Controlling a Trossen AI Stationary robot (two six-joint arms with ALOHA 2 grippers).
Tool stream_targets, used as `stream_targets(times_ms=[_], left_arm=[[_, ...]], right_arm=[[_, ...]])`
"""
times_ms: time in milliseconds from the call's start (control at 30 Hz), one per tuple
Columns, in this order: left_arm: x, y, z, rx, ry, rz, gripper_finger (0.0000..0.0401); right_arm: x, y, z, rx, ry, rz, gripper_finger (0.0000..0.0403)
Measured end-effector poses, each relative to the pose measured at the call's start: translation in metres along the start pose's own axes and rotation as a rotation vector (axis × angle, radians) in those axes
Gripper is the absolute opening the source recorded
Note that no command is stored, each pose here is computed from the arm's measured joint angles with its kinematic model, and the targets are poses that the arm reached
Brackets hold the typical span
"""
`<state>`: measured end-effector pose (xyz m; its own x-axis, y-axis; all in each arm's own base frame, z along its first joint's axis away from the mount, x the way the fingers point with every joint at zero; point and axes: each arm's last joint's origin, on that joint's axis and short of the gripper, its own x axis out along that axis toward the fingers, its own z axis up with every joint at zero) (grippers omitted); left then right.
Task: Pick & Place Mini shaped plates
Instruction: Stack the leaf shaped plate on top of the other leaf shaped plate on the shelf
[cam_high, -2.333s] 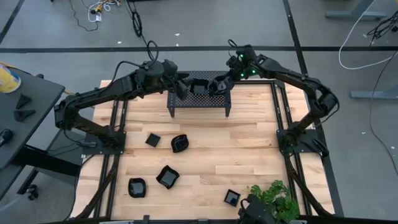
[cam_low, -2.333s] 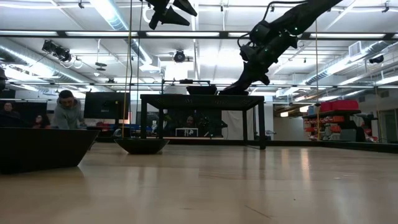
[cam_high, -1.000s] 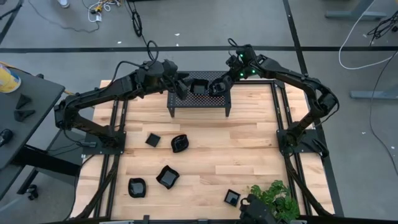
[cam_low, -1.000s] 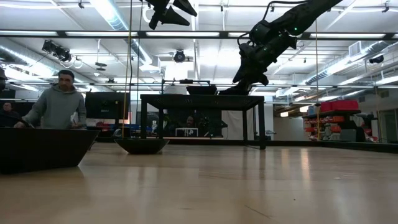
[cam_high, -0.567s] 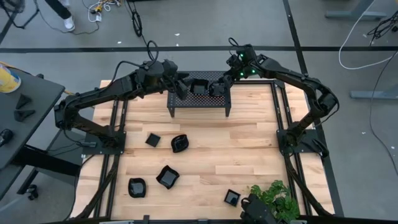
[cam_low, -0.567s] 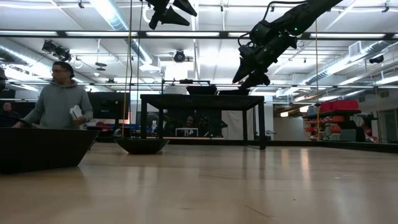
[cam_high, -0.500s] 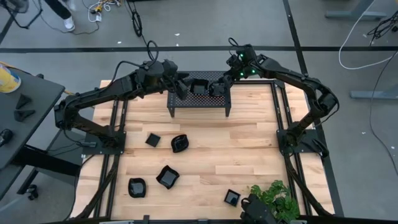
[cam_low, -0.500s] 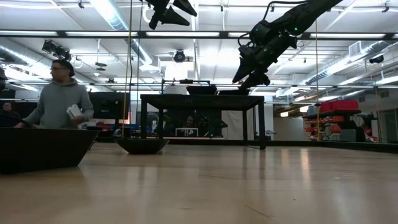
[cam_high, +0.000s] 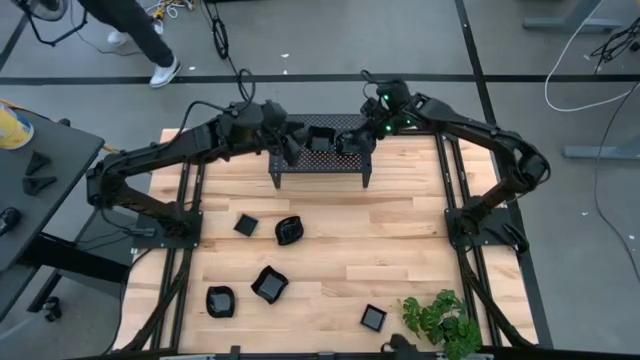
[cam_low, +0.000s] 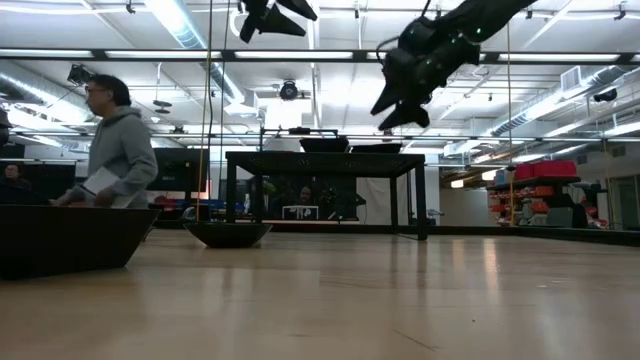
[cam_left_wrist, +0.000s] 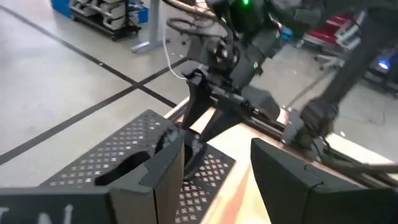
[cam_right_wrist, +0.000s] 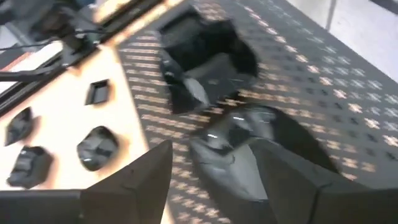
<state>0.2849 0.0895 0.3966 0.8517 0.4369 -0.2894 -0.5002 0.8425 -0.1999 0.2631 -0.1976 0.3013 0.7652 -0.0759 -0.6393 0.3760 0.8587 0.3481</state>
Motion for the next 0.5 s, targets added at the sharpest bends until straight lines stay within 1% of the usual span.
stream_targets(times_ms=[167,267,400,500], left_arm=[[-0.003,-0.013,-0.007,0.033,0.047,-0.037,0.0188],[-0.005,-0.021,-0.012,0.052,0.071,-0.052,0.0178],[-0.008,-0.028,-0.016,0.068,0.092,-0.060,0.0146],[-0.010,-0.032,-0.017,0.094,0.093,-0.074,0.0113]], right_arm=[[-0.020,0.034,0.001,-0.058,-0.044,0.052,0.0220],[-0.036,0.054,0.000,-0.091,-0.084,0.038,0.0211],[-0.057,0.076,-0.005,-0.137,-0.125,-0.012,0.0196],[-0.069,0.092,-0.009,-0.177,-0.154,-0.015,0.0185]])
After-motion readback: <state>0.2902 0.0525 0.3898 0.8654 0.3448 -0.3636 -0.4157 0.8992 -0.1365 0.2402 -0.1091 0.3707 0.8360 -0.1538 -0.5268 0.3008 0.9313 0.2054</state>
